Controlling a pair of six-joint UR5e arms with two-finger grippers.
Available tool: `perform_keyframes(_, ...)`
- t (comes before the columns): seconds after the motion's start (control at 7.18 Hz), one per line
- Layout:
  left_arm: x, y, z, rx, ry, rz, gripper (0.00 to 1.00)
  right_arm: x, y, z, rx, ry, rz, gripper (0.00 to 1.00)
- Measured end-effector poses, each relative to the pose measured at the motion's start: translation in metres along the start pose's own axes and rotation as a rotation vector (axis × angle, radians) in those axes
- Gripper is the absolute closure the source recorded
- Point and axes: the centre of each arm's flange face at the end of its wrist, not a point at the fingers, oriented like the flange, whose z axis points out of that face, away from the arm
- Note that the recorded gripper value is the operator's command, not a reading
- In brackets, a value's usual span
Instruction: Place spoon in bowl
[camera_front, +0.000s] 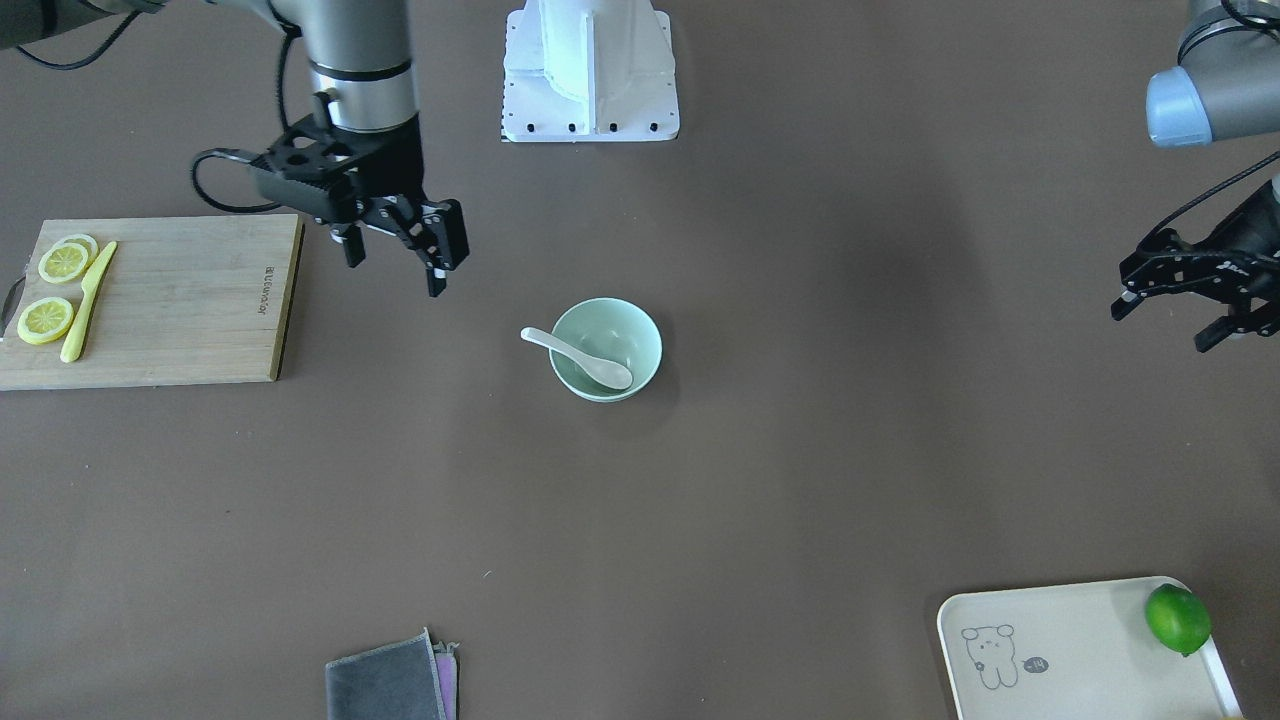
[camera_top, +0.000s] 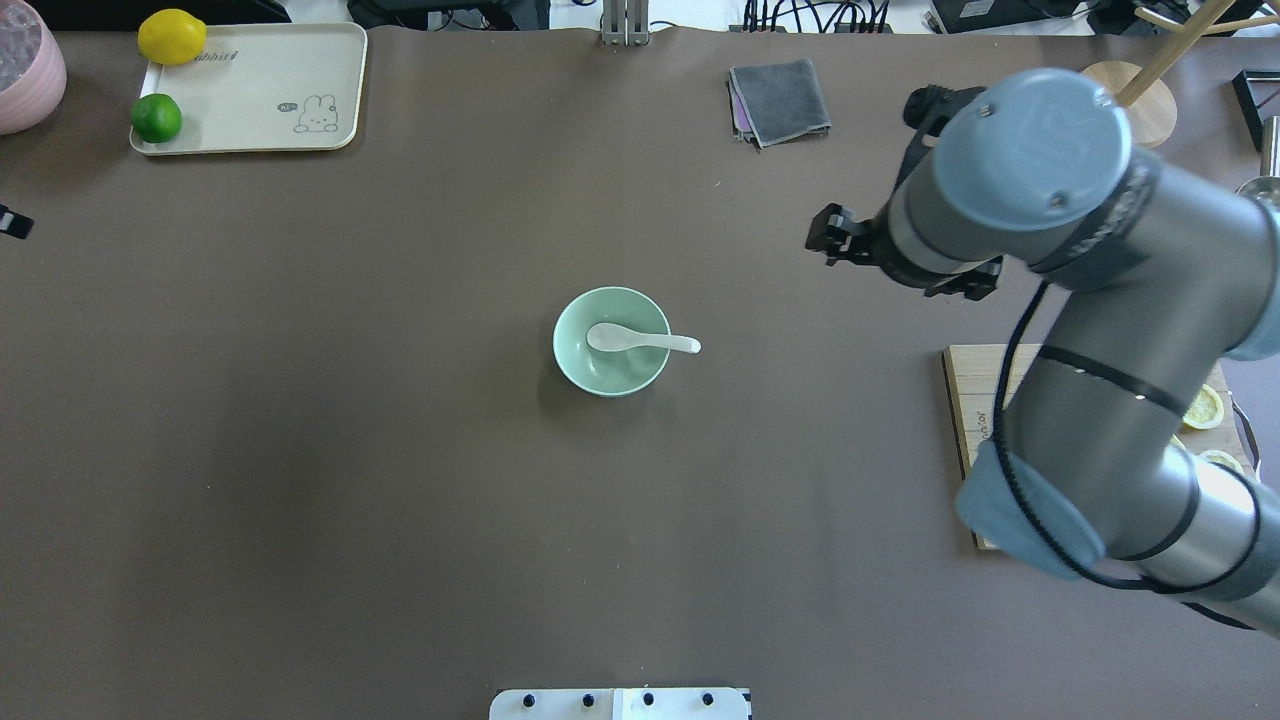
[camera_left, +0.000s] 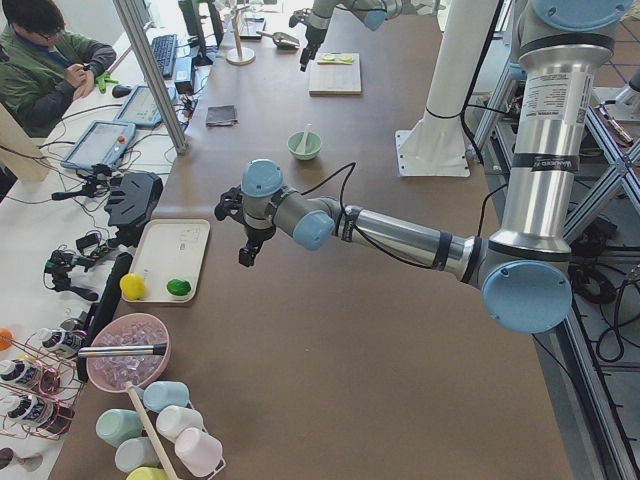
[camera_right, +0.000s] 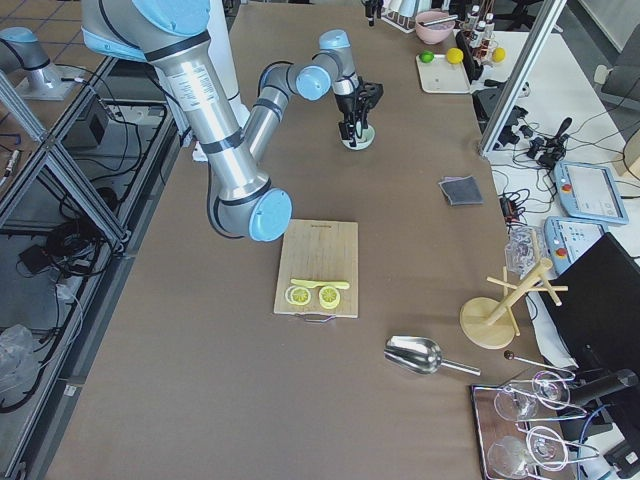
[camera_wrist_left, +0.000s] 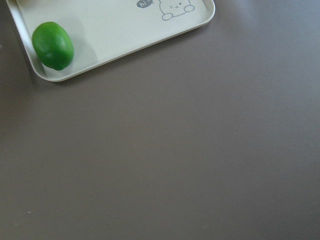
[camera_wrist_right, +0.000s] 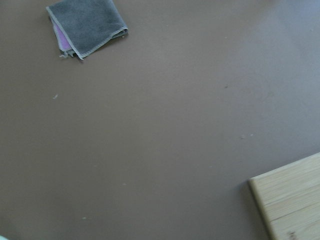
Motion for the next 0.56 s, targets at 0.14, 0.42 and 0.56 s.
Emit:
perform_keyframes(0.14, -0.024, 0.007, -0.031, -0.04, -0.027, 0.007, 0.01, 0.057, -0.026, -0.005, -0.039, 0.017, -0.108, 0.0)
perform_keyframes(0.42, -0.061, 0.034, -0.073, -0.102, -0.046, -0.005, 0.01, 0.178, -0.07, -0.013, -0.119, 0.032, -0.31, 0.0)
perform_keyframes(0.56, -0.078, 0.063, -0.07, -0.138, -0.04, -0.015, 0.01, 0.244, -0.084, -0.014, -0.171, 0.015, -0.357, 0.0)
